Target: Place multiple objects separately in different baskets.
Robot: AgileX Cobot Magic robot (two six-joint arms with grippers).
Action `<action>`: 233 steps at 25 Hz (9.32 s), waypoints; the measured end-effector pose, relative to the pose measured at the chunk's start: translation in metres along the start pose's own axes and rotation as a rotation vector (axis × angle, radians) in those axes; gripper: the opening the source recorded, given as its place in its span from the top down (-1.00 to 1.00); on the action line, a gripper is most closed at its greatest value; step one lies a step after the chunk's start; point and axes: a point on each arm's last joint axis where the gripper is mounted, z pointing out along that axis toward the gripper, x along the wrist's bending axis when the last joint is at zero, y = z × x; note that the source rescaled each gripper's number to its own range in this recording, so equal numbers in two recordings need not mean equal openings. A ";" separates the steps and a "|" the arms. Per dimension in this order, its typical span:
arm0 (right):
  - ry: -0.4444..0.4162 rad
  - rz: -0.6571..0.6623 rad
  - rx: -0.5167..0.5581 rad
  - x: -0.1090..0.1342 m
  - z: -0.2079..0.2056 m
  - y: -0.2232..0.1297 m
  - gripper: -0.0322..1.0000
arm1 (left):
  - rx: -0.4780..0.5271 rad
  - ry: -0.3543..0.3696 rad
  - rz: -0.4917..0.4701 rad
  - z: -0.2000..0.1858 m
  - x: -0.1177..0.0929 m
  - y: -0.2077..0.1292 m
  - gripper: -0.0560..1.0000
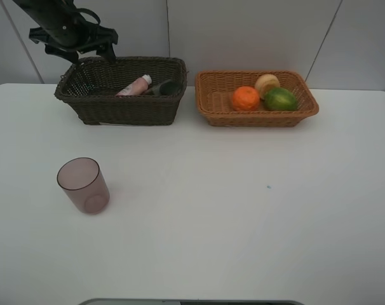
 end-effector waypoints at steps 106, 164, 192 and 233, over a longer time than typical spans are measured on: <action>0.000 0.000 0.000 0.000 0.000 0.000 -0.86 | 0.145 -0.040 0.179 -0.073 -0.027 -0.061 0.89; 0.000 0.000 0.000 0.000 0.000 0.000 -0.86 | 0.006 0.145 0.136 0.020 0.023 0.029 -0.96; 0.000 0.000 0.000 0.000 0.000 0.000 -0.86 | -0.384 0.004 -0.101 -0.287 0.023 -0.258 -0.96; 0.000 0.000 0.000 0.000 0.000 0.000 -0.86 | -0.483 0.184 -0.041 -0.255 0.036 -0.361 -0.96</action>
